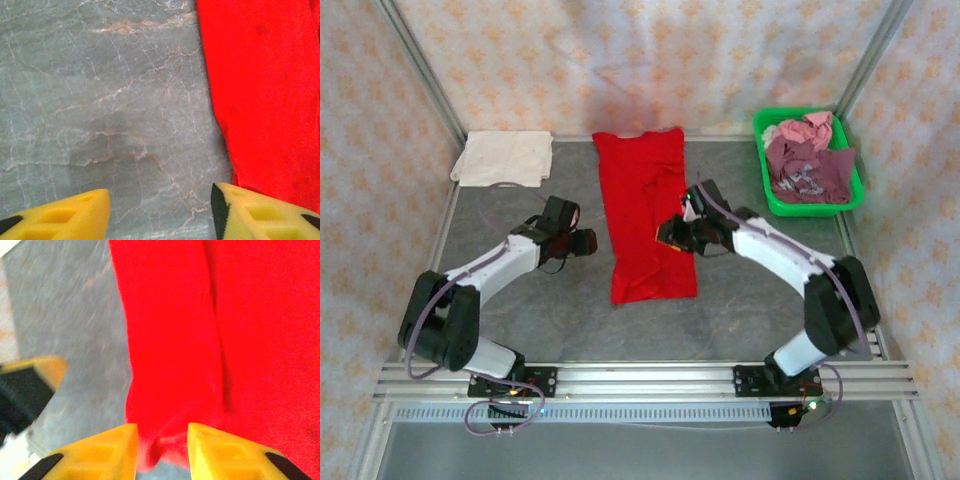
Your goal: Fold and stack the t-shirts
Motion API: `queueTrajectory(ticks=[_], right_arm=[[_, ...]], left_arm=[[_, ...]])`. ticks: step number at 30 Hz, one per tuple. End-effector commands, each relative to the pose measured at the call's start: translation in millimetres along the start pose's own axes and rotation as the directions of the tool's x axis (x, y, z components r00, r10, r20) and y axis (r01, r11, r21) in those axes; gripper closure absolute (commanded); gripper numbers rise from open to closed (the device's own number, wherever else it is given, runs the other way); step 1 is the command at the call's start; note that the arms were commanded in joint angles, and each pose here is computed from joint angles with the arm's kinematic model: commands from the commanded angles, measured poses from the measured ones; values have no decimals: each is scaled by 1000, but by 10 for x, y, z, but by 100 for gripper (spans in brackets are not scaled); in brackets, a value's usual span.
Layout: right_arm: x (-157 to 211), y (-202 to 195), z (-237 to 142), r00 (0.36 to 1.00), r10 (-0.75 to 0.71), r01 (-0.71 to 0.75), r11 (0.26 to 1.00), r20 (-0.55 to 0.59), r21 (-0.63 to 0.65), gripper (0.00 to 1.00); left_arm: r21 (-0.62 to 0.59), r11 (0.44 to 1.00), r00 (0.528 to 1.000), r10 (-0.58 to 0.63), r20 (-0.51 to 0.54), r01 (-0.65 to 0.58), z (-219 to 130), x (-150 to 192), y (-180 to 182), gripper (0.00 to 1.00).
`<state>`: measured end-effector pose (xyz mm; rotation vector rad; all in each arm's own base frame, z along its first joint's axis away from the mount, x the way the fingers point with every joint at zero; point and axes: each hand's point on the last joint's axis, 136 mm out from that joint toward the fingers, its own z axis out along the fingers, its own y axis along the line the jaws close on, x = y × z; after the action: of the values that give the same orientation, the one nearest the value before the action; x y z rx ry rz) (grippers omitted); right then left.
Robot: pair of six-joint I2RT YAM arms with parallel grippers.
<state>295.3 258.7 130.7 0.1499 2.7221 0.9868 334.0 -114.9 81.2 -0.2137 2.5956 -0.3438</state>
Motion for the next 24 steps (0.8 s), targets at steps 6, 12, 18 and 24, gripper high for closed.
queueTrajectory(ticks=[6,12,18,24], right_arm=[[671,-305,357,986,65,-63,998,-155,17,65],[645,-346,506,985,72,-70,997,-154,20,65],[668,-378,629,982,94,-92,996,-166,18,67],[718,-396,663,979,92,-87,996,-182,31,68]], left_arm=[[165,983,994,68,86,-82,-239,319,-223,17],[125,989,995,66,81,-75,-322,441,-109,17],[118,990,995,63,75,-71,-307,448,-97,17],[109,991,995,68,76,-76,-311,452,-79,17]])
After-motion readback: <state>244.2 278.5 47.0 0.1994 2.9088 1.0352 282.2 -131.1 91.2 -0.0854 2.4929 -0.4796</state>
